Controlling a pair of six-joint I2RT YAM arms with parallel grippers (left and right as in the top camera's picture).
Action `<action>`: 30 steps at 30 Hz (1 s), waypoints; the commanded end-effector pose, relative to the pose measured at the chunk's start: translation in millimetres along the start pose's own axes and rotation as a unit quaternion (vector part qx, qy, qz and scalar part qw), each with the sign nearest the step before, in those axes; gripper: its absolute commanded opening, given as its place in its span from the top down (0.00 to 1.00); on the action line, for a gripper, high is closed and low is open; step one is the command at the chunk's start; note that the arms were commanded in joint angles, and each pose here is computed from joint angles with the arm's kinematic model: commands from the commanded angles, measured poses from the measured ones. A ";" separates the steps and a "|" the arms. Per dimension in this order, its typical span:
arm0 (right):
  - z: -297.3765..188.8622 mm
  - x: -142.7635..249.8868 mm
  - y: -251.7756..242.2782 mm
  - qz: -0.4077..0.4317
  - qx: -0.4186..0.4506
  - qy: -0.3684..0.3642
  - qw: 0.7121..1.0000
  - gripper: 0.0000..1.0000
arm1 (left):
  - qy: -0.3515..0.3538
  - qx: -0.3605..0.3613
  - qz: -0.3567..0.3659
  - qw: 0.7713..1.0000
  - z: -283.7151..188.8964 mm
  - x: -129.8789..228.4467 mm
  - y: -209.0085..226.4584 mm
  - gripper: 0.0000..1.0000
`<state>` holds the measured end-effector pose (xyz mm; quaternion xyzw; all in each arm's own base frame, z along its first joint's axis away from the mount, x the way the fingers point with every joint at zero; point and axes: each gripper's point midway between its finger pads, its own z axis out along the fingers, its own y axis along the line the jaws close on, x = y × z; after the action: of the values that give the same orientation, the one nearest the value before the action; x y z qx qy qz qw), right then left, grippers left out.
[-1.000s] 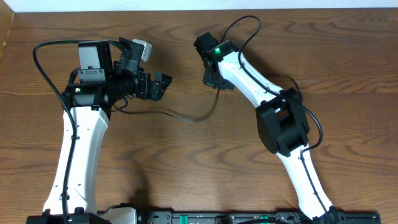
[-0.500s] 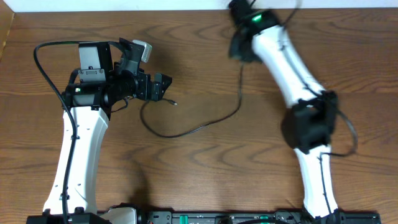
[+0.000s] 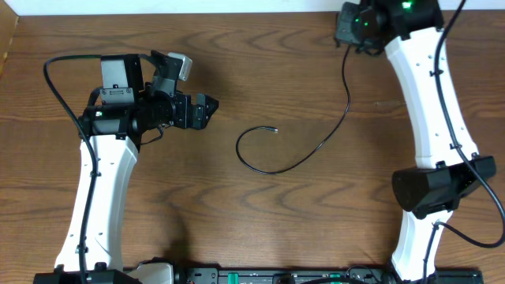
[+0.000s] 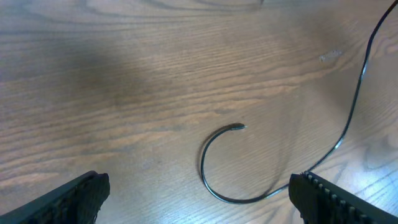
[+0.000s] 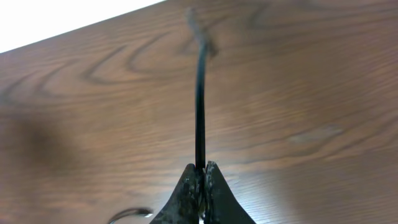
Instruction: Untangle cables
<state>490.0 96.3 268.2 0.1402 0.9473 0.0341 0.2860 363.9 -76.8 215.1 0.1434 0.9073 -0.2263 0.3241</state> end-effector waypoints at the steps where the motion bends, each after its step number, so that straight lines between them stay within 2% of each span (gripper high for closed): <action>1: -15.5 -27.3 -44.7 -0.004 0.044 -0.036 0.998 0.99 | 0.007 0.009 -0.011 1.000 2.3 3.3 -0.6 0.02; 8: -30.8 -55.3 -135.3 0.060 0.097 -0.049 0.992 0.99 | -0.001 0.008 -0.006 1.000 2.4 -0.5 -0.1 0.02; 14: -58.0 -81.1 -251.7 0.142 0.165 -0.089 0.972 0.99 | 0.000 0.008 -0.006 1.000 2.5 -0.2 -0.5 0.02; 17: -70.5 -82.3 -305.4 0.188 0.190 -0.102 0.958 0.99 | 0.000 0.008 -0.006 1.000 2.5 -0.1 -0.5 0.02; 21: -83.3 -81.5 -353.9 0.232 0.200 -0.117 0.945 0.99 | 0.000 0.008 -0.007 1.000 2.5 -0.1 -0.5 0.02; 30: -117.2 -67.3 -443.3 0.309 0.250 -0.151 0.905 0.99 | 0.003 0.009 -0.008 1.000 2.5 1.5 -0.8 0.02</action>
<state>388.0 -330.1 316.4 0.4807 0.8005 -0.1306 0.3334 364.7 -76.8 215.4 0.1438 0.9068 -0.2260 0.3256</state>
